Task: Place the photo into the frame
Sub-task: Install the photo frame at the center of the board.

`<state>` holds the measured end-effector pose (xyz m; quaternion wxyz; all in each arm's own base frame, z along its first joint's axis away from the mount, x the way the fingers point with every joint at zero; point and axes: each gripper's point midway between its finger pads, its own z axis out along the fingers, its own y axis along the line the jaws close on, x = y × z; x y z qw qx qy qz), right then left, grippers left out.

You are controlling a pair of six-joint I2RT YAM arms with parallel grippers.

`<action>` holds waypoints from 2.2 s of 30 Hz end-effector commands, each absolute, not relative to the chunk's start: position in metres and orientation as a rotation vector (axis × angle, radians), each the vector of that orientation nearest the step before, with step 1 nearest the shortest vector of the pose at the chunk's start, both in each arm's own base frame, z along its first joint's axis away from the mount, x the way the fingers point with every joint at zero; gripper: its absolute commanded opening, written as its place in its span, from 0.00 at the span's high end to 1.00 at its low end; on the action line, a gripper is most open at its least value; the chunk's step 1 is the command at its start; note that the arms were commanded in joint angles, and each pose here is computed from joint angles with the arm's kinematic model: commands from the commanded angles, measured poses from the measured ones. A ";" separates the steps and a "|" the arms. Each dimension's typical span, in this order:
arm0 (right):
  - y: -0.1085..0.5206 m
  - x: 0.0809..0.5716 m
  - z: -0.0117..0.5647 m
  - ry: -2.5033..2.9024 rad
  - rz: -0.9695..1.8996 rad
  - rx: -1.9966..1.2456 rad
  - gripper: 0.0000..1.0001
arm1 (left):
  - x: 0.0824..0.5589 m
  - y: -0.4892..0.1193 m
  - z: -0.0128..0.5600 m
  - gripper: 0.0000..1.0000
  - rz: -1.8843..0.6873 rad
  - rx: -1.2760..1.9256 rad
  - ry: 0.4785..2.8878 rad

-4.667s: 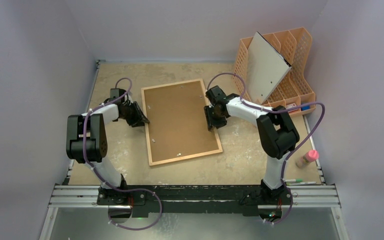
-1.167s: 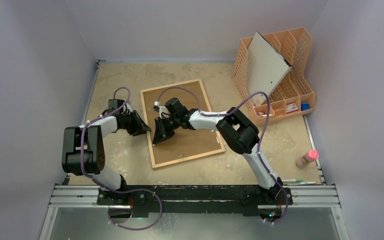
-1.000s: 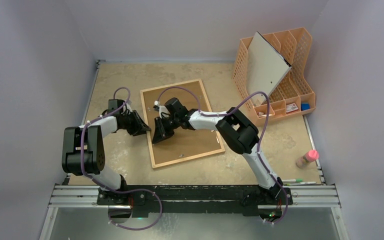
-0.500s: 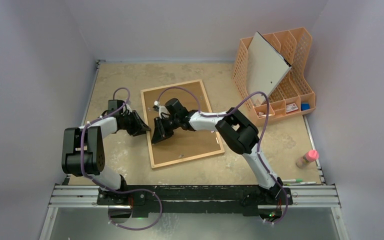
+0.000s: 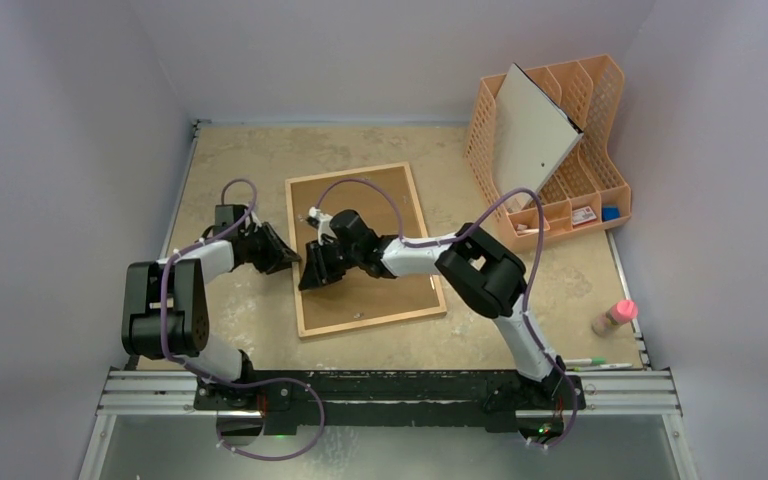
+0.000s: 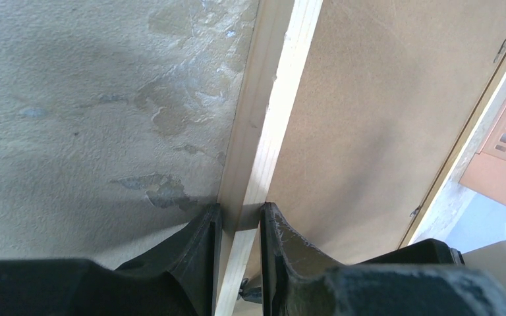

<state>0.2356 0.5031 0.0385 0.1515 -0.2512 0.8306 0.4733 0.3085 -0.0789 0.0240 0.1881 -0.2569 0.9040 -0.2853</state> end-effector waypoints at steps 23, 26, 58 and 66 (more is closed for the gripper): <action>0.456 0.213 0.038 2.583 1.307 -0.095 0.65 | 0.243 -0.079 0.006 0.66 -0.702 -0.777 2.761; 0.461 0.216 0.035 2.576 1.328 -0.071 0.67 | 0.242 -0.081 0.004 0.72 -0.715 -0.776 2.763; 0.493 0.189 0.022 2.545 1.640 0.222 0.77 | 0.234 -0.105 -0.001 1.00 -0.843 -0.878 2.785; 0.488 0.178 0.049 2.416 1.890 0.251 0.77 | 0.235 -0.099 -0.004 1.00 -0.785 -0.861 2.789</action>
